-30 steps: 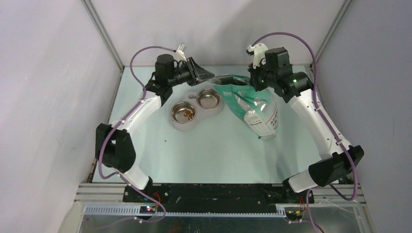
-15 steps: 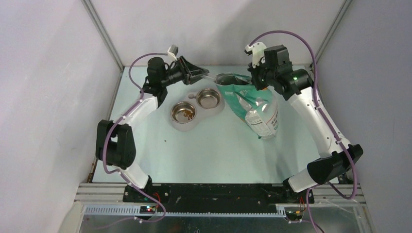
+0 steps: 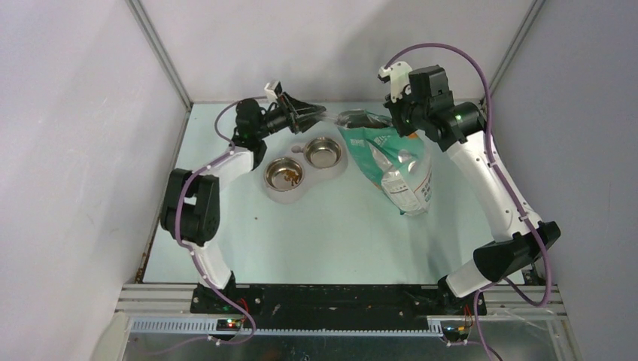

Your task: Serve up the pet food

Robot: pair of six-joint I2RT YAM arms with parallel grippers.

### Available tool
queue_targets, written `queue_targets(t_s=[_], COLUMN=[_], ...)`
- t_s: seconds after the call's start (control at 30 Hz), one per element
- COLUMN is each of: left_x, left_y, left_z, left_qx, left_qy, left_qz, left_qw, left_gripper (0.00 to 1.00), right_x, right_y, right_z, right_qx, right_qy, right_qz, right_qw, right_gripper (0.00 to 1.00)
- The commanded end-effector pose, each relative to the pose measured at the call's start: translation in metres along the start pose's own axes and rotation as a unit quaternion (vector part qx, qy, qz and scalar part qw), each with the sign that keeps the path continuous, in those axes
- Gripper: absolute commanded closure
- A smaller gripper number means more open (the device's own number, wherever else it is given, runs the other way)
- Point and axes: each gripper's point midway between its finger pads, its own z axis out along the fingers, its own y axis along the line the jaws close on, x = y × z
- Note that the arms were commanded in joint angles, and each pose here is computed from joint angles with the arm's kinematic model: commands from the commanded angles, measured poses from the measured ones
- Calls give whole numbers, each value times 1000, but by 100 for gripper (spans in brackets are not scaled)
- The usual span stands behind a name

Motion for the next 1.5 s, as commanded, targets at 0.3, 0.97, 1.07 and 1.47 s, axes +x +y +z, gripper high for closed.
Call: queue_targets(t_s=[0.3,0.97,1.07,1.47], left_x=[-3,-11,-10,-38], left_y=[-10,-47,-58,-81], left_z=[29,21,17,5], left_qx=[16,43,50,52], left_qy=[2,-2,-4,-38], left_qz=[-45,-31,-25,2], left_qw=[999,999,998,998], left_gripper=[100,100,100,100], right_x=[-15,0,0,-4], right_y=[-40,-51,-52,-53], right_z=[-21,-18,-19,-21], right_qx=[70,85,85,88], right_qy=[-12,6,8,2], right_qz=[-21,-51,-61,-61], right_qw=[997,995,994,994], right_gripper=[100,100,100,100])
